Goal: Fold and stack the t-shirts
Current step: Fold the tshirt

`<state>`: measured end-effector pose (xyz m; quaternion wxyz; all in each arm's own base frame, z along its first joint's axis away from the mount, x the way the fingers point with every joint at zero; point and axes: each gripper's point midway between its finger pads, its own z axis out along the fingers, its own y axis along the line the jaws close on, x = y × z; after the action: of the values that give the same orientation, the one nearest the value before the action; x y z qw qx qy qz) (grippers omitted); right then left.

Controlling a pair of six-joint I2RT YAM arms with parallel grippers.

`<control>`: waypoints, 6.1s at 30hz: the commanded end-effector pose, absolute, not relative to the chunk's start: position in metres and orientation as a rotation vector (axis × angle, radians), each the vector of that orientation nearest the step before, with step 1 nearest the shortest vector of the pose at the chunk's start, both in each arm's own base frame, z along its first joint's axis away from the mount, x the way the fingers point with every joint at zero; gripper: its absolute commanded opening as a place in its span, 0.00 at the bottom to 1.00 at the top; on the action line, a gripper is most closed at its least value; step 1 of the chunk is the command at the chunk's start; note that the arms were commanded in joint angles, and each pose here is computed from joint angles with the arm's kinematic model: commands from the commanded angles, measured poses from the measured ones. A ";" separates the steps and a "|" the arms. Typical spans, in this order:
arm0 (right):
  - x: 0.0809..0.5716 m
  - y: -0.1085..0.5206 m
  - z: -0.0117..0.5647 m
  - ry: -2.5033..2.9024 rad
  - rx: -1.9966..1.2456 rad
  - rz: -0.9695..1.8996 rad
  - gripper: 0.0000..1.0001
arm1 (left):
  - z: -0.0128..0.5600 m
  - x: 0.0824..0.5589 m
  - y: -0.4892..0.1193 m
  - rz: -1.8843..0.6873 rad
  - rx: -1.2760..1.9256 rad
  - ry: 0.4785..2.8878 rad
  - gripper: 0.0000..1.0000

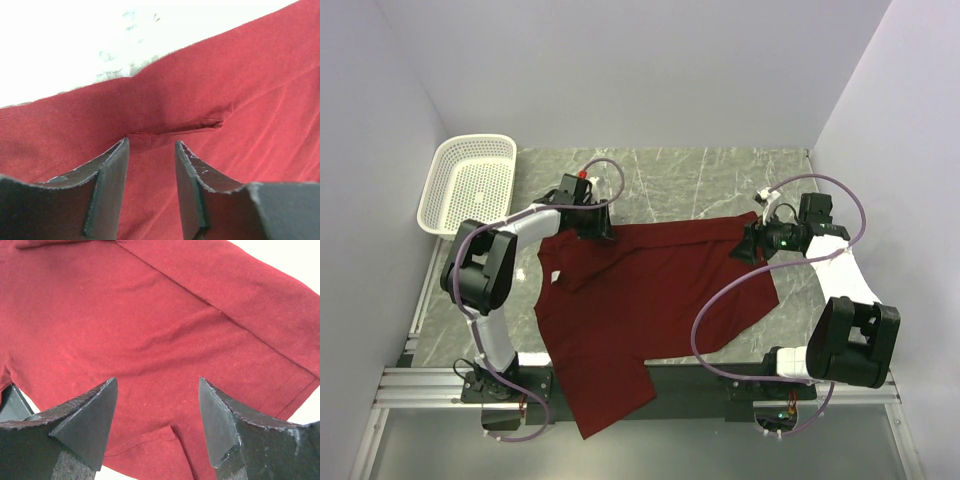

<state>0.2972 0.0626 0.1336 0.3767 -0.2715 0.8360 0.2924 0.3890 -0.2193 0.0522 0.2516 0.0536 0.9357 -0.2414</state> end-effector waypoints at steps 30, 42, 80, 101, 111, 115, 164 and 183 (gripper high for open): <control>0.293 0.057 0.142 2.098 -0.670 0.811 0.73 | 0.076 0.381 -0.231 -0.563 0.263 2.515 0.01; 0.294 0.052 0.147 2.083 -0.655 0.804 0.73 | 0.091 0.246 -0.307 -0.894 0.568 2.552 0.49; 0.350 0.014 0.136 2.269 -0.511 0.594 0.72 | 0.156 0.367 -0.113 -0.580 -0.532 2.133 0.75; 0.345 0.021 0.133 2.246 -0.503 0.639 0.72 | 0.075 0.431 -0.064 -0.143 -0.744 2.288 0.62; 0.343 0.022 0.134 2.246 -0.495 0.652 0.72 | 0.048 0.434 -0.065 -0.112 -0.741 2.357 0.50; 0.342 0.021 0.135 2.248 -0.499 0.641 0.72 | 0.046 0.439 -0.064 -0.098 -0.737 2.360 0.28; 0.360 0.015 0.016 2.746 -0.180 0.640 0.56 | 0.257 0.378 -0.088 -0.549 -0.271 2.028 0.69; 0.355 -0.024 0.024 2.744 -0.045 0.334 0.00 | 0.261 0.306 -0.083 -0.575 -0.272 1.995 0.70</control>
<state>0.3535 0.0020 0.0144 0.1668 -0.0327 0.9699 0.1742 0.3121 -0.0826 0.2536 0.4895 -0.1237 0.8308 -0.2342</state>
